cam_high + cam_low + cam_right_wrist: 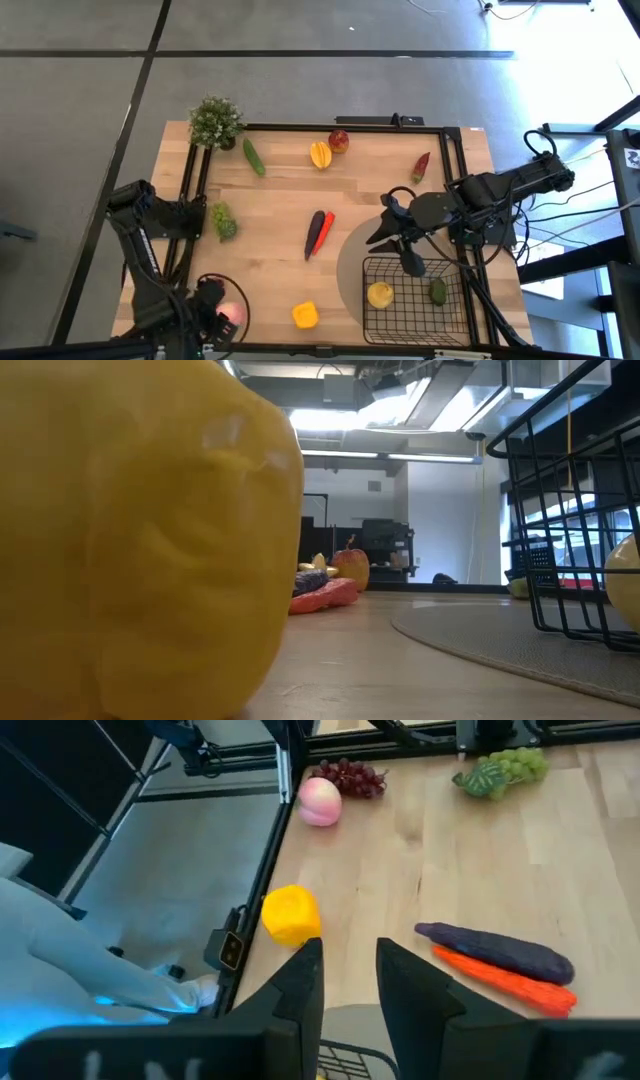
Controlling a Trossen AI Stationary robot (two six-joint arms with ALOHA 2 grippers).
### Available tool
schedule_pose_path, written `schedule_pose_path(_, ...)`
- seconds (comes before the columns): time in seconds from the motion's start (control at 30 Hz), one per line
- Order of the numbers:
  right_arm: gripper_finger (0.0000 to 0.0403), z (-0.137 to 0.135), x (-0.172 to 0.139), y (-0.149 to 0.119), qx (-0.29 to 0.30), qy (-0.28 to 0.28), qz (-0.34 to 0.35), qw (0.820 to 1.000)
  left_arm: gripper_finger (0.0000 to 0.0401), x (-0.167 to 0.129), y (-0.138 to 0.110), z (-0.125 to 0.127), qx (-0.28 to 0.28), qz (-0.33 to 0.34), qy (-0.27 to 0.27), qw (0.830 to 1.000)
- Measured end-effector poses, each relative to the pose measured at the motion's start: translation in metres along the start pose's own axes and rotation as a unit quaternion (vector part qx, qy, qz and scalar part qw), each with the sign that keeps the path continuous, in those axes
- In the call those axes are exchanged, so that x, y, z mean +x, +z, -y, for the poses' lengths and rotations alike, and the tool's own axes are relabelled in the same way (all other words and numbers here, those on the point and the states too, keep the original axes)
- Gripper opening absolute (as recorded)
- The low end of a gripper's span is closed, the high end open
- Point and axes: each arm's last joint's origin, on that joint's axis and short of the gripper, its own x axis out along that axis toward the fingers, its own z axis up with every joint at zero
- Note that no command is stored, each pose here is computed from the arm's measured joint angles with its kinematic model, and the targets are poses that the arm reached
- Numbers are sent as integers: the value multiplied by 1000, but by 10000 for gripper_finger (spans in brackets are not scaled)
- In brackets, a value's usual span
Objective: Build produce basket
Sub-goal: Put the pink peach into the wire basket
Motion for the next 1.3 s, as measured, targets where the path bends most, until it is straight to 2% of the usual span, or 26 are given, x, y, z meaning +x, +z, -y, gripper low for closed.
schedule_pose_path(0.13,90,3,0,1,-26,-7,1,1000,204,15,-3,-2,-3,-7,-8,1000)
schedule_pose_path(0.37,90,5,0,1,-135,-10,0,991,204,18,-3,-3,-36,-9,-11,999)
schedule_pose_path(0.57,90,5,0,1,-135,-9,0,991,204,18,-4,-2,-67,-10,-12,998)
schedule_pose_path(0.87,90,5,0,1,-134,-9,0,991,204,18,-3,0,-74,-16,-21,997)
schedule_pose_path(1.3,90,5,0,1,-136,-9,0,991,204,18,-5,11,-89,-44,-62,993)
